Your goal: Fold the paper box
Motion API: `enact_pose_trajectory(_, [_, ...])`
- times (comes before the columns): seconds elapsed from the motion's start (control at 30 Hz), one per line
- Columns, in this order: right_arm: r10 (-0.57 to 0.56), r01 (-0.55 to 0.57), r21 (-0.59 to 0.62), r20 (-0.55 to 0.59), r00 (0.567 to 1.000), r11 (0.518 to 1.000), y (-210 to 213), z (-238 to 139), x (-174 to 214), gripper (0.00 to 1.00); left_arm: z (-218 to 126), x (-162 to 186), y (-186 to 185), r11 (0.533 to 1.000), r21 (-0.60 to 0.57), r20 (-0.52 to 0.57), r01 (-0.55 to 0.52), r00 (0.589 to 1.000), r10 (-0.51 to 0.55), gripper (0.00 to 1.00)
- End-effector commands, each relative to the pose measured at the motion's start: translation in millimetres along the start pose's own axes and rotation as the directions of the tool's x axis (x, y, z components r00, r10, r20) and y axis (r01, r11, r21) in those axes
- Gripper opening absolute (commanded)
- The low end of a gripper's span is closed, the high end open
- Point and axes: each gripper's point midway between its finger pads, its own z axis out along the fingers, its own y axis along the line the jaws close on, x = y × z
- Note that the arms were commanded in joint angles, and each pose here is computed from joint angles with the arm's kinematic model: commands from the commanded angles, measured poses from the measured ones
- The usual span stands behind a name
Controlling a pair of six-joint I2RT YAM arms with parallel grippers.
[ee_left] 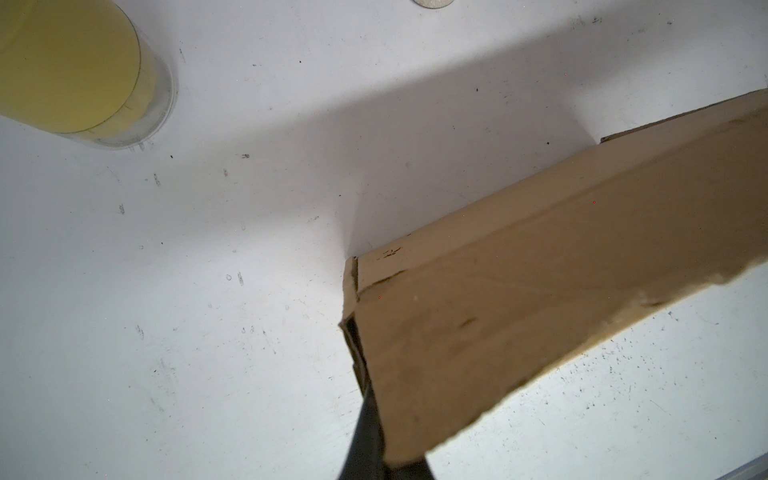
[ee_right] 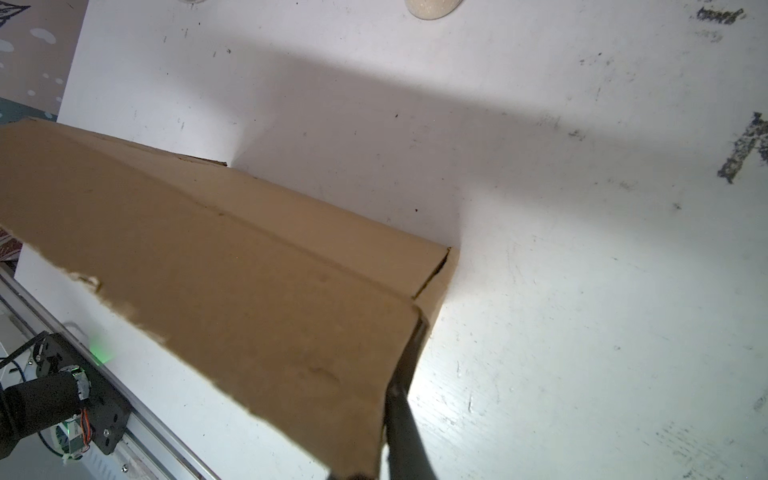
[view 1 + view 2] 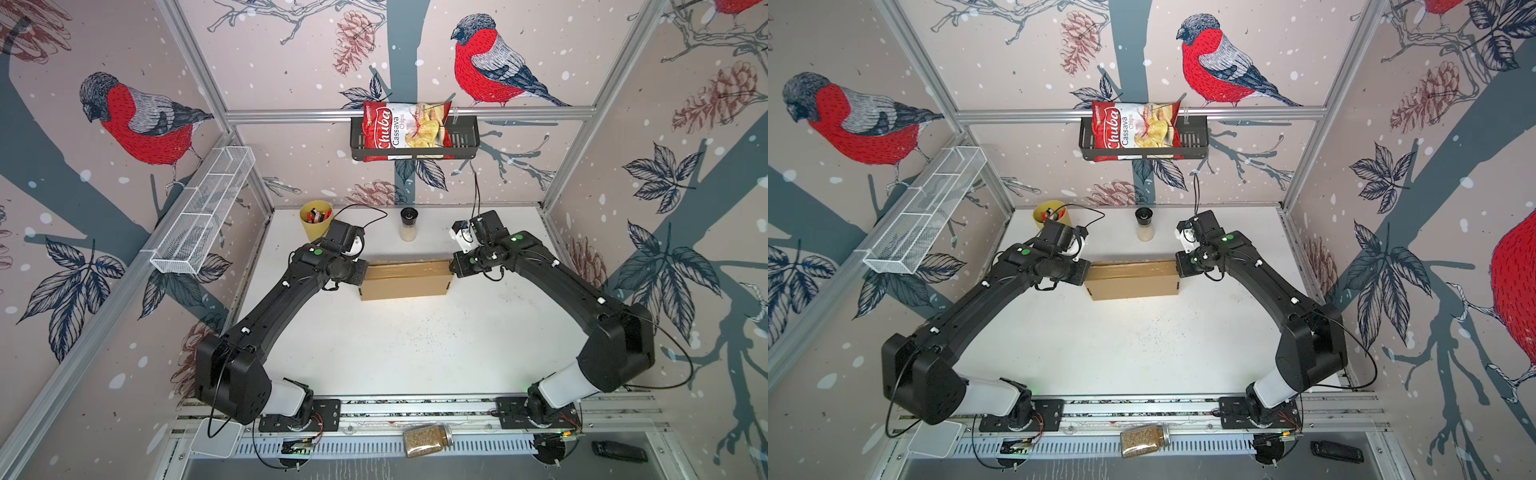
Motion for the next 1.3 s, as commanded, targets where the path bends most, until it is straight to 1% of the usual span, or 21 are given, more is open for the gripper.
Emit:
enact_pose_trajectory(0.0, [0.038, -0.035, 0.036, -0.084, 0.996, 0.999, -5, -2, 21, 0.11, 3, 12, -4, 1.0, 0.023, -0.05, 0.001, 0.999, 0.001, 0.01])
enact_pose_trajectory(0.2, [0.032, -0.029, 0.044, -0.066, 0.997, 0.999, -4, -7, 13, 0.15, 4, 11, -4, 1.0, 0.024, -0.051, -0.003, 0.999, 0.004, 0.01])
enact_pose_trajectory(0.43, [0.031, -0.027, 0.064, -0.057, 0.998, 0.998, -7, -10, 10, 0.23, 5, 11, -3, 1.0, 0.022, -0.057, -0.008, 0.998, 0.009, 0.01])
enact_pose_trajectory(0.8, [0.031, -0.028, 0.087, -0.029, 0.999, 0.996, -8, -19, 2, 0.28, 6, 12, -4, 1.0, 0.025, -0.059, -0.011, 0.998, 0.012, 0.01])
enact_pose_trajectory(1.0, [0.027, -0.029, 0.074, 0.029, 0.999, 0.997, 0, -35, -15, 0.32, 6, 11, -3, 1.0, 0.024, -0.061, -0.014, 0.998, 0.015, 0.01])
enact_pose_trajectory(1.13, [0.023, -0.027, 0.087, 0.043, 0.999, 0.996, -2, -37, -20, 0.32, 6, 12, -4, 1.0, 0.025, -0.065, -0.016, 0.998, 0.017, 0.01])
enact_pose_trajectory(1.27, [0.014, -0.016, 0.094, 0.023, 1.0, 0.995, -2, -30, -18, 0.27, 6, 12, -4, 1.0, 0.025, -0.066, -0.016, 0.998, 0.018, 0.01])
